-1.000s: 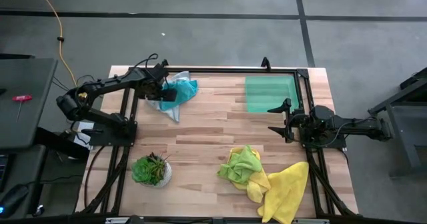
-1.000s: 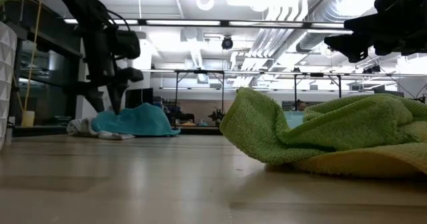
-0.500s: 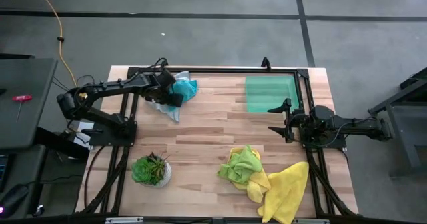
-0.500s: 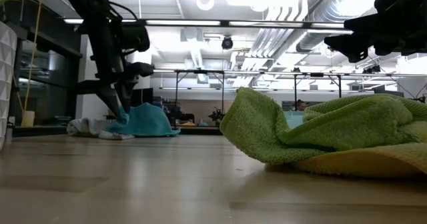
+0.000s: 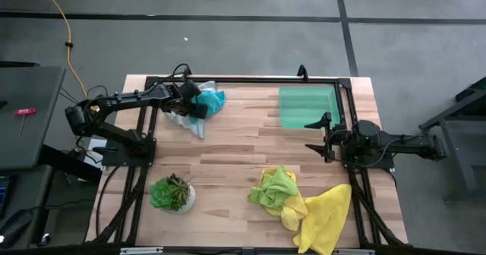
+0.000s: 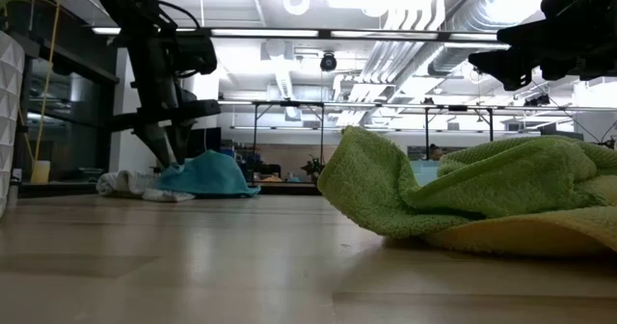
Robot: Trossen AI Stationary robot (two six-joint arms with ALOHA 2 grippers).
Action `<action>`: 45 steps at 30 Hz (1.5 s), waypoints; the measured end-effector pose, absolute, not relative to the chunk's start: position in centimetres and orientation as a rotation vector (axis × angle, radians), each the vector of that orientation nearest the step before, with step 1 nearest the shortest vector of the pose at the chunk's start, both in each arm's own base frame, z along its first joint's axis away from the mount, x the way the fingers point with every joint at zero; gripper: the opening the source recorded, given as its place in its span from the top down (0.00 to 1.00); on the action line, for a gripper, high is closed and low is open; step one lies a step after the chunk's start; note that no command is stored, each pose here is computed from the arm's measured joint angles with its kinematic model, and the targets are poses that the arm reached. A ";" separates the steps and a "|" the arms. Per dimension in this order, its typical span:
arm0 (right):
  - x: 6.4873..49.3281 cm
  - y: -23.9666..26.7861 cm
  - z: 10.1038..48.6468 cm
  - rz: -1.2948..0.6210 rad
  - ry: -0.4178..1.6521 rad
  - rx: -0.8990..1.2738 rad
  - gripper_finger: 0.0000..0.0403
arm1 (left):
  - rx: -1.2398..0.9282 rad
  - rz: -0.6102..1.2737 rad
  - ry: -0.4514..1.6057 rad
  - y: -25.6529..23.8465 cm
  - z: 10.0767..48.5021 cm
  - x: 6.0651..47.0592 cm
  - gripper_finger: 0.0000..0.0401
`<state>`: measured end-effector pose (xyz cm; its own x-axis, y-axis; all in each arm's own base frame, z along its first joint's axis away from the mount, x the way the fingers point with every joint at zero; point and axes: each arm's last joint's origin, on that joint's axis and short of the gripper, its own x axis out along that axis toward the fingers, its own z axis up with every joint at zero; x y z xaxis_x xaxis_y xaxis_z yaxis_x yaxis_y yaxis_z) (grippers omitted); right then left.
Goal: Fold microfiber towels
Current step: Fold the blue towel
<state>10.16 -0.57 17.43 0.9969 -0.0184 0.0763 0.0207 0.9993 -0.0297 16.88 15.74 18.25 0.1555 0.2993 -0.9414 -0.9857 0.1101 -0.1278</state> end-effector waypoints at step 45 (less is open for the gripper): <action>10.2 -0.6 17.4 -0.019 -0.076 -0.030 0.17 | -0.836 1.214 1.044 10.1 18.3 18.9 0.67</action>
